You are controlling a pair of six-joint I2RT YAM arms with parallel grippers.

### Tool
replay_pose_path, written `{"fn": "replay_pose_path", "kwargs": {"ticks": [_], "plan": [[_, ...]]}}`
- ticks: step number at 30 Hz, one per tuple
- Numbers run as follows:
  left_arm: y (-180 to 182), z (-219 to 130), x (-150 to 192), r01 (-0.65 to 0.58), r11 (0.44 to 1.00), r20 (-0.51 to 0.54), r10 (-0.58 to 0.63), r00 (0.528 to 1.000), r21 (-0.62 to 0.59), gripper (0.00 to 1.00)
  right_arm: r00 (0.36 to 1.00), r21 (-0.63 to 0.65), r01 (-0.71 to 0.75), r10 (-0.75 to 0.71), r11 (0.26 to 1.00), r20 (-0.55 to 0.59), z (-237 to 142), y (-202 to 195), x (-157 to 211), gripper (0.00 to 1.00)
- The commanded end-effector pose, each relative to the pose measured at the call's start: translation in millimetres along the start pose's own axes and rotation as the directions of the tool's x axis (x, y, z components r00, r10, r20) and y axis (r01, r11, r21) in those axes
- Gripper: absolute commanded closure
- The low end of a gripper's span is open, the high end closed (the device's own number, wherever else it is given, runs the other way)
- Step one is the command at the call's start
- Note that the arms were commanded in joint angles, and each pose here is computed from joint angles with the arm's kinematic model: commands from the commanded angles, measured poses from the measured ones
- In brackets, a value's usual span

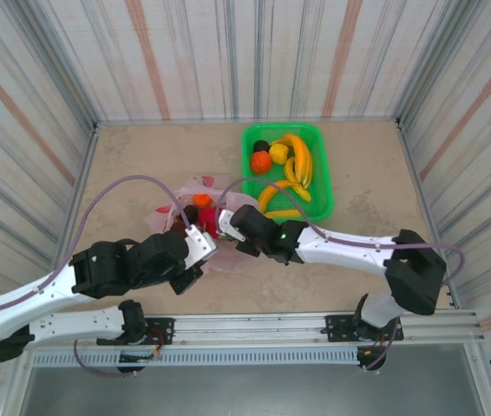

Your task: Place the fake fruits into the plastic bag and tie a complex knot

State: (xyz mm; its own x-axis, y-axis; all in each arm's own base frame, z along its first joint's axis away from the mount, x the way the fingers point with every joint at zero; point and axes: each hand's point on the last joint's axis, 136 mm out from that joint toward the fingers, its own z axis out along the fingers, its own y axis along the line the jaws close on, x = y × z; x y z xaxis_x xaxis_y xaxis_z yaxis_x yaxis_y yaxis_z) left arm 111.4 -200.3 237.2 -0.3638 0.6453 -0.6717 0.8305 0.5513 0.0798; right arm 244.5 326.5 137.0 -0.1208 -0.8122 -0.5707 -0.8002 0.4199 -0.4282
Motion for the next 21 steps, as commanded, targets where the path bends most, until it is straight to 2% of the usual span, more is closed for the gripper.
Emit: {"fn": "replay_pose_path", "kwargs": {"ticks": [1,5,11,17,21], "plan": [[6,-6,-9,0.002,1.0,0.044,-0.001,0.999,-0.024,0.99,0.984,-0.224,-0.129,0.153,0.966,0.091,-23,18,-11,1.0],[7,-16,-21,0.0,1.0,0.091,0.002,0.996,-0.021,0.99,0.903,-0.44,-0.247,0.37,0.863,0.217,-61,12,-36,1.0],[26,-57,-53,0.011,0.999,0.203,-0.003,0.979,-0.036,1.0,0.688,-0.639,-0.238,0.592,0.731,0.421,-136,-29,-78,1.0],[43,-101,-92,-0.013,1.0,0.291,0.013,0.957,-0.001,1.0,0.502,-0.721,-0.168,0.687,0.673,0.525,-195,-70,-115,1.0],[47,-119,-118,-0.044,0.998,0.33,0.028,0.943,0.041,1.0,0.391,-0.723,-0.118,0.701,0.681,0.596,-236,-93,-134,1.0]]}}
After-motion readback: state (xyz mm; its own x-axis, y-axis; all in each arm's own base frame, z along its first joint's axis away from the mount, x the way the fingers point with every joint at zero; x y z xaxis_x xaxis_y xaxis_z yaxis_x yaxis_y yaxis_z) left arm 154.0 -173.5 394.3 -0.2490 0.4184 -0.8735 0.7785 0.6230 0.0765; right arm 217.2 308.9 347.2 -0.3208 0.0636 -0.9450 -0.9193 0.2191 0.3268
